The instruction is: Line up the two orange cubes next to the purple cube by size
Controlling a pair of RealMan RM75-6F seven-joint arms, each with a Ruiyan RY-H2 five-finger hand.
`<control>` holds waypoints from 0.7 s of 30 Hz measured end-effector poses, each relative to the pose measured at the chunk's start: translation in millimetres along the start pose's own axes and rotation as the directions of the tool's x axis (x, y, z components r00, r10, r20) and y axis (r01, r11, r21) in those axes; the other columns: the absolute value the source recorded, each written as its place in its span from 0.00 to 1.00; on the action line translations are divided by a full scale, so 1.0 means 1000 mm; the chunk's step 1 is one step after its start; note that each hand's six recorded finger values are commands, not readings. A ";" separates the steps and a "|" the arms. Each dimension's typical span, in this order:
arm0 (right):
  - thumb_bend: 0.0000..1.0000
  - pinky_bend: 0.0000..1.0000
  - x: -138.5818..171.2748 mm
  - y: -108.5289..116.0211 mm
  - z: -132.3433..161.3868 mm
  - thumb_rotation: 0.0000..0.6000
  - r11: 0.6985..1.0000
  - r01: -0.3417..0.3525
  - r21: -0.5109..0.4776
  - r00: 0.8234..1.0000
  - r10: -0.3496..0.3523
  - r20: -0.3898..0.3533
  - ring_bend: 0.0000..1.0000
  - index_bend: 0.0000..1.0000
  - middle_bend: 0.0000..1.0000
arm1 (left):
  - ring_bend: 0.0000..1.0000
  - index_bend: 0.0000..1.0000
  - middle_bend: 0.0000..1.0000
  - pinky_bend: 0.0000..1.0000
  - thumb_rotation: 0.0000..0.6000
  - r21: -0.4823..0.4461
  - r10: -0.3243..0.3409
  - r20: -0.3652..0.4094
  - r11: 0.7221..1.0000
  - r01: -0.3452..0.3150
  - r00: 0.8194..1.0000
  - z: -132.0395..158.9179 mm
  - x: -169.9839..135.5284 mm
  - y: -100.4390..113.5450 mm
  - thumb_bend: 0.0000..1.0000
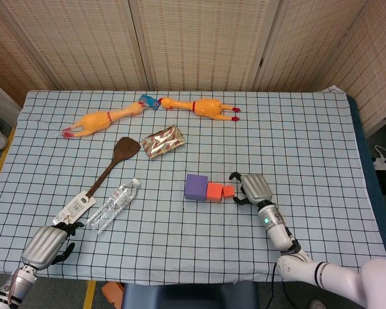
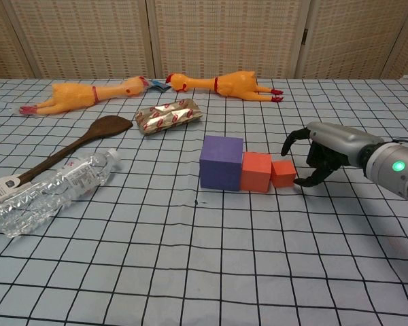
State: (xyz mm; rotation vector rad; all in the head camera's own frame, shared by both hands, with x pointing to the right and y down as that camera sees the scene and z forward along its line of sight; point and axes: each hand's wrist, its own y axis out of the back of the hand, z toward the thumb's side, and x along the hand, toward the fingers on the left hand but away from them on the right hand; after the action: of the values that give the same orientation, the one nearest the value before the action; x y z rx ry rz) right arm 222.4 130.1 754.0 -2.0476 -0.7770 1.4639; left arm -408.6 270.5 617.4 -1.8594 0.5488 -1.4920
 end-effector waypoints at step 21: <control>0.34 0.99 0.024 0.012 -0.018 1.00 0.999 -0.044 0.020 0.998 0.043 0.046 0.91 0.26 0.98 | 0.38 0.27 0.42 0.61 1.00 0.000 -0.001 0.001 1.000 0.001 1.000 0.000 0.000 0.000 0.48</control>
State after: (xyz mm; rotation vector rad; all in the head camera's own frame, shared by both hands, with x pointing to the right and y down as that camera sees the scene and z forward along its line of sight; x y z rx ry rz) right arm 247.2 137.0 735.1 -2.0337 -0.7367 1.5413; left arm -408.3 271.1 617.5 -1.8604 0.5475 -1.4914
